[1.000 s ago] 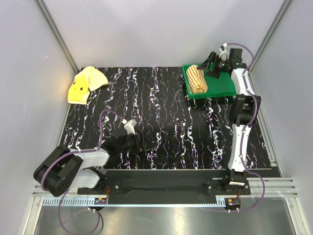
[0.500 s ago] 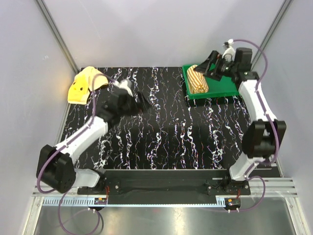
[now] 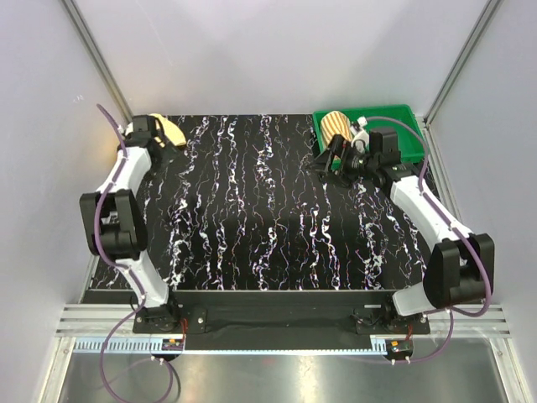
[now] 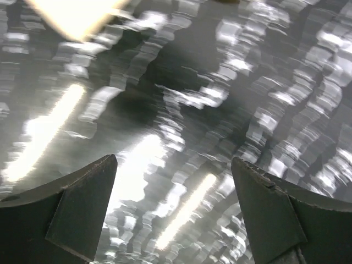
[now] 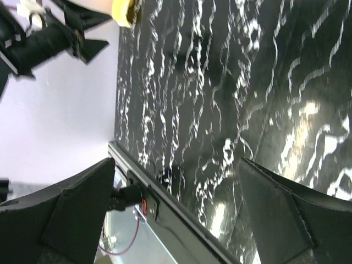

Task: Roll the towels
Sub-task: Move the towel to the center of the board

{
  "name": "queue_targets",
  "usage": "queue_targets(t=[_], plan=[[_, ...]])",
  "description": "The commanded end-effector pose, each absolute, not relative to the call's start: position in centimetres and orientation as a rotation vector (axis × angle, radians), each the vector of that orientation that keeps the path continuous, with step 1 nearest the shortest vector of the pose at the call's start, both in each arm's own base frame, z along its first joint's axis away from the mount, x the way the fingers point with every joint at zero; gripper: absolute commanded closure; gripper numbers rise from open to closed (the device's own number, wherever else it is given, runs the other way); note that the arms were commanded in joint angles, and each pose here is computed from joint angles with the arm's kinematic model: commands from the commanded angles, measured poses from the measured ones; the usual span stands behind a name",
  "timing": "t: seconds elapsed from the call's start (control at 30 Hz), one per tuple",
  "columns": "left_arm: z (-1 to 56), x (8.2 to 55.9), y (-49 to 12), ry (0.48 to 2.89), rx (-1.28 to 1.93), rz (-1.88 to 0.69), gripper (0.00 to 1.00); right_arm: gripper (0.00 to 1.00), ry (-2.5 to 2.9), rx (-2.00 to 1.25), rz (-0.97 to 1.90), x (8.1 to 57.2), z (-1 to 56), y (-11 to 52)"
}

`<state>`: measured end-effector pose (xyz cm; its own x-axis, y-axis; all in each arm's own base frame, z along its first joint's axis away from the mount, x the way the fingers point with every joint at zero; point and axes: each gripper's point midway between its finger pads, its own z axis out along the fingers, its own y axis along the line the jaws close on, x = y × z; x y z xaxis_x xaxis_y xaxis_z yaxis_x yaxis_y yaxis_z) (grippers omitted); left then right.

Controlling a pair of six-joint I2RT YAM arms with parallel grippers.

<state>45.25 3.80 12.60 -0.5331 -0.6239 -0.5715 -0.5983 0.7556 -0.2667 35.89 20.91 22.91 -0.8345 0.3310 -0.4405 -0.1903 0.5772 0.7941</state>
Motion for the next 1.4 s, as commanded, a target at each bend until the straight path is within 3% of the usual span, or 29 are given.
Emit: queue_targets(t=[0.0, 0.2, 0.5, 0.83, 0.87, 0.93, 1.03, 1.07, 1.17, 1.33, 1.37], plan=[[11.1, 45.4, 7.9, 2.328, -0.958, 0.137, 0.10, 0.00, 2.234, 0.109, 1.210, 33.9, 23.2, 20.5], [9.0, 47.9, 11.0, 2.399, -0.867, 0.358, 0.09, 0.00, 2.276, 0.098, 1.232, 31.4, 21.2, 20.8], [7.3, 51.4, 14.1, 2.440, -0.884, 0.485, 0.09, 0.00, 2.348, 0.070, 1.253, 30.7, 18.4, 21.1], [3.5, 51.4, 16.3, 2.499, -0.919, 0.517, 0.23, 0.00, 2.389, 0.079, 1.260, 30.8, 16.5, 21.3], [3.3, 51.2, 16.5, 2.507, -0.921, 0.518, 0.31, 0.00, 2.389, 0.078, 1.258, 30.9, 16.4, 21.3], [3.2, 51.1, 16.8, 2.511, -0.924, 0.508, 0.36, 0.00, 2.392, 0.078, 1.255, 31.0, 16.3, 21.3], [3.3, 51.3, 17.2, 2.506, -0.929, 0.484, 0.64, 0.00, 2.400, 0.084, 1.255, 31.0, 15.9, 21.3], [3.1, 51.3, 17.3, 2.509, -0.935, 0.468, 0.82, 0.00, 2.402, 0.085, 1.257, 31.0, 15.9, 21.3], [3.1, 51.7, 17.0, 2.525, -0.908, 0.427, 1.00, 0.00, 2.402, 0.085, 1.249, 30.8, 16.0, 21.2], [5.4, 51.0, 15.1, 2.528, -0.897, 0.366, 1.00, 0.00, 2.399, 0.080, 1.193, 30.4, 16.8, 20.5], [8.5, 51.1, 13.8, 2.483, -0.866, 0.335, 1.00, 0.00, 2.402, 0.081, 1.180, 30.4, 16.9, 20.4]])
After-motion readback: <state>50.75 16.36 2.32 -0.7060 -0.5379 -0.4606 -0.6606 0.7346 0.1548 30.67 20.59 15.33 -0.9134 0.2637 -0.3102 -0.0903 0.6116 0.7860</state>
